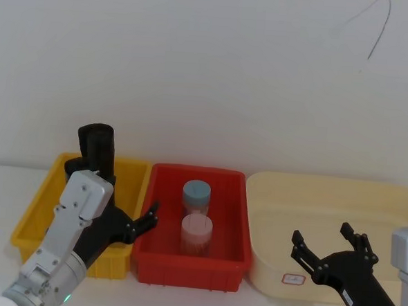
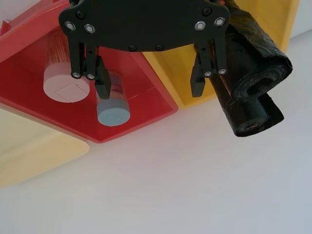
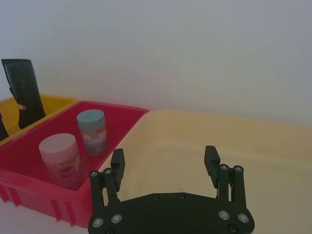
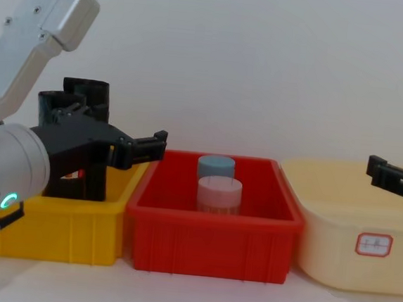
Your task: Pick up the garbage bag with the one hand and transfer it to the other hand.
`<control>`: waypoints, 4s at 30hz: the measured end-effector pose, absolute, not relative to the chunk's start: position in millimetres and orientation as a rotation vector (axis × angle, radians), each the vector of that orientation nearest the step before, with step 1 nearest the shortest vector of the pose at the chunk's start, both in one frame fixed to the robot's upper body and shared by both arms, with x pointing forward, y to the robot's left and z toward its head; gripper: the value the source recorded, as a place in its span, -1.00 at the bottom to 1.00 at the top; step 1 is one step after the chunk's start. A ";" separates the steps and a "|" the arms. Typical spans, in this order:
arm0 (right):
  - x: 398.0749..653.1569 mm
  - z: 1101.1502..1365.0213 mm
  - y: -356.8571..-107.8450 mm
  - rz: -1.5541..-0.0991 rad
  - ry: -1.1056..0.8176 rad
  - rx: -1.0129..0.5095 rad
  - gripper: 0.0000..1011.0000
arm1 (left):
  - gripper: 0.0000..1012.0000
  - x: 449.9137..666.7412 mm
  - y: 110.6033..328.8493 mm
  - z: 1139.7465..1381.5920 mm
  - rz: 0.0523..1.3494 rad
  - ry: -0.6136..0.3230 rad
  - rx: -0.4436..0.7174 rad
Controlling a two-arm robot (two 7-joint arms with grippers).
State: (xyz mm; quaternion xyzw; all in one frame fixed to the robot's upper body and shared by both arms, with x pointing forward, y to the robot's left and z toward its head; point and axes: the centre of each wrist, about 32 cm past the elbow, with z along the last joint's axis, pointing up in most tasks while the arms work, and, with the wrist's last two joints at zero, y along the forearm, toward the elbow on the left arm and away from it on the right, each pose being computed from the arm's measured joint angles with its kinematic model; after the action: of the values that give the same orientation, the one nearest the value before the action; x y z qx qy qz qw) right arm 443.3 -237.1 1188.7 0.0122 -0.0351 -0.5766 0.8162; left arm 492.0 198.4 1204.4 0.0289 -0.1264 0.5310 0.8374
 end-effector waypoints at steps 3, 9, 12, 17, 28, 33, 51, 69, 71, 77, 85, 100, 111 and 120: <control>443.3 1188.7 -237.1 -1.229 -0.075 0.026 0.97 | 0.98 492.0 198.4 1204.4 1.124 -0.267 0.061; 443.3 1188.7 -237.1 -1.230 -0.075 0.026 0.97 | 0.98 492.0 198.4 1204.4 1.124 -0.268 0.061; 443.3 1188.7 -237.1 -1.230 -0.075 0.026 0.97 | 0.98 492.0 198.4 1204.4 1.124 -0.268 0.061; 443.3 1188.7 -237.1 -1.230 -0.075 0.026 0.97 | 0.98 492.0 198.4 1204.4 1.124 -0.268 0.061; 443.3 1188.7 -237.1 -1.229 -0.075 0.026 0.97 | 0.98 492.0 198.4 1204.4 1.124 -0.267 0.061; 443.3 1188.7 -237.1 -1.229 -0.075 0.026 0.97 | 0.98 492.0 198.4 1204.4 1.124 -0.268 0.061; 443.3 1188.7 -237.1 -1.230 -0.075 0.026 0.97 | 0.98 492.0 198.4 1204.4 1.124 -0.268 0.061; 443.3 1188.7 -237.1 -1.229 -0.075 0.026 0.97 | 0.98 492.0 198.4 1204.4 1.124 -0.268 0.061; 443.3 1188.7 -237.1 -1.229 -0.075 0.026 0.97 | 0.98 492.0 198.4 1204.5 1.124 -0.268 0.061; 443.3 1188.7 -237.1 -1.230 -0.075 0.026 0.97 | 0.98 491.3 198.7 1204.5 1.123 -0.275 0.057; 443.3 1188.8 -237.1 -1.229 -0.075 0.026 0.97 | 0.98 484.6 201.6 1202.7 1.120 -0.281 0.052; 443.3 1188.8 -237.1 -1.229 -0.075 0.026 0.97 | 0.98 460.8 221.5 1199.1 1.160 -0.262 0.049; 443.3 1188.8 -237.1 -1.229 -0.075 0.026 0.97 | 0.98 448.0 245.0 1202.2 1.251 -0.230 0.042; 443.3 1188.8 -237.1 -1.229 -0.075 0.026 0.97 | 0.98 448.2 256.0 1206.2 1.293 -0.201 0.034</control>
State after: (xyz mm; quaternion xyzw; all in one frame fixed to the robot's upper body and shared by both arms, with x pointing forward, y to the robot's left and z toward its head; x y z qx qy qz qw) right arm 443.3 -237.1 1188.8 0.0122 -0.0351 -0.5766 0.8162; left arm 448.2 256.0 1206.2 0.0156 -0.0934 0.6012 0.7935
